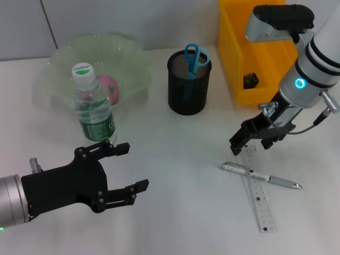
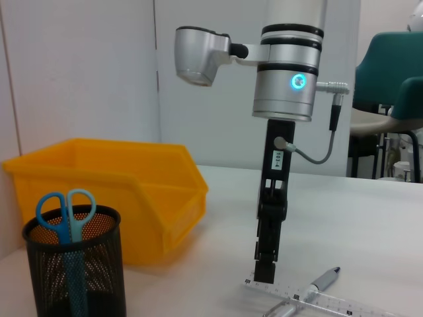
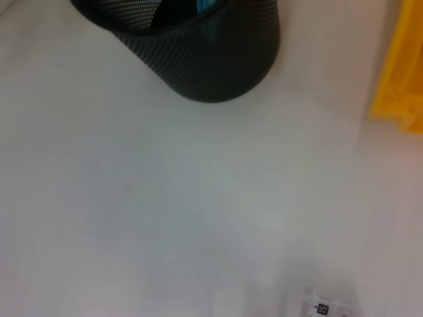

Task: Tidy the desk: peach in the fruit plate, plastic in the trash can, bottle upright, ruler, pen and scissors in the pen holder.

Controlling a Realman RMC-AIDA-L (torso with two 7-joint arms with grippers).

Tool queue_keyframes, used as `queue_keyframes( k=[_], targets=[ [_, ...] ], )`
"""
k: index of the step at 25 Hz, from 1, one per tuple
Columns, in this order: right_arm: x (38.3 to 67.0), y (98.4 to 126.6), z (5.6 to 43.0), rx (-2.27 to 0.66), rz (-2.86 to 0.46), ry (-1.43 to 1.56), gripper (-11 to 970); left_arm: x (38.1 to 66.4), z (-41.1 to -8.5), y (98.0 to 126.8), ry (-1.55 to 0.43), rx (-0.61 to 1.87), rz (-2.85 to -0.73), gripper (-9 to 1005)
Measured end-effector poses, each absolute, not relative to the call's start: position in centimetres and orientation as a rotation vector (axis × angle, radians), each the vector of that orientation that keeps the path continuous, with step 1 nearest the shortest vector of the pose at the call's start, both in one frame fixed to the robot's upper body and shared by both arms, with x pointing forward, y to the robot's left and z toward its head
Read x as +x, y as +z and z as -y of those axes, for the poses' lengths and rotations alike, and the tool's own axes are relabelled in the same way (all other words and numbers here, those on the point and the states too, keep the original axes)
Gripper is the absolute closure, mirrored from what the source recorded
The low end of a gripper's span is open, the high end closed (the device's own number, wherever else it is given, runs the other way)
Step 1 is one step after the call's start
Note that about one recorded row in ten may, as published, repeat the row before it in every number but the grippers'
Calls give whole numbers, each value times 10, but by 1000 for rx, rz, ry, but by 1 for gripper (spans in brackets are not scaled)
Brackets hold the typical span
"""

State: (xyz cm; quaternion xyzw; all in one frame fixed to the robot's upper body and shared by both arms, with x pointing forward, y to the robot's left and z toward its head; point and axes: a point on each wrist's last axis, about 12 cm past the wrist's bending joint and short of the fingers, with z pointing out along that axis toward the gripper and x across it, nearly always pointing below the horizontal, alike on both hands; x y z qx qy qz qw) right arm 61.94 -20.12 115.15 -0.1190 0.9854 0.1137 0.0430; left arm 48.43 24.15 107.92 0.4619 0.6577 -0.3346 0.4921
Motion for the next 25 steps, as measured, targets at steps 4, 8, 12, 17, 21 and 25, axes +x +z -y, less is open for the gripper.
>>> queue_keyframes(
  k=[4,8,12,17,21,25],
  targets=[
    [621,1147,203,-347,-3010,344,160,484,-244,1081,-813,1117,-1592,165],
    [622,1140,204,-333,-3013,336,160,484,-246,1082,-821,1116,-1585,165],
    [622,1140,204,-337,-3012,325,161,484,-246,1083,-827,1115,-1584,165],
    [623,1136,204,-332,-3013,319,161,483,-246,1083,-830,1116,-1582,166],
    [622,1134,205,-331,-3015,315,161,483,-247,1084,-830,1112,-1580,166],
    [623,1133,204,-334,-3014,309,162,483,-247,1084,-833,1112,-1578,166]
  ],
)
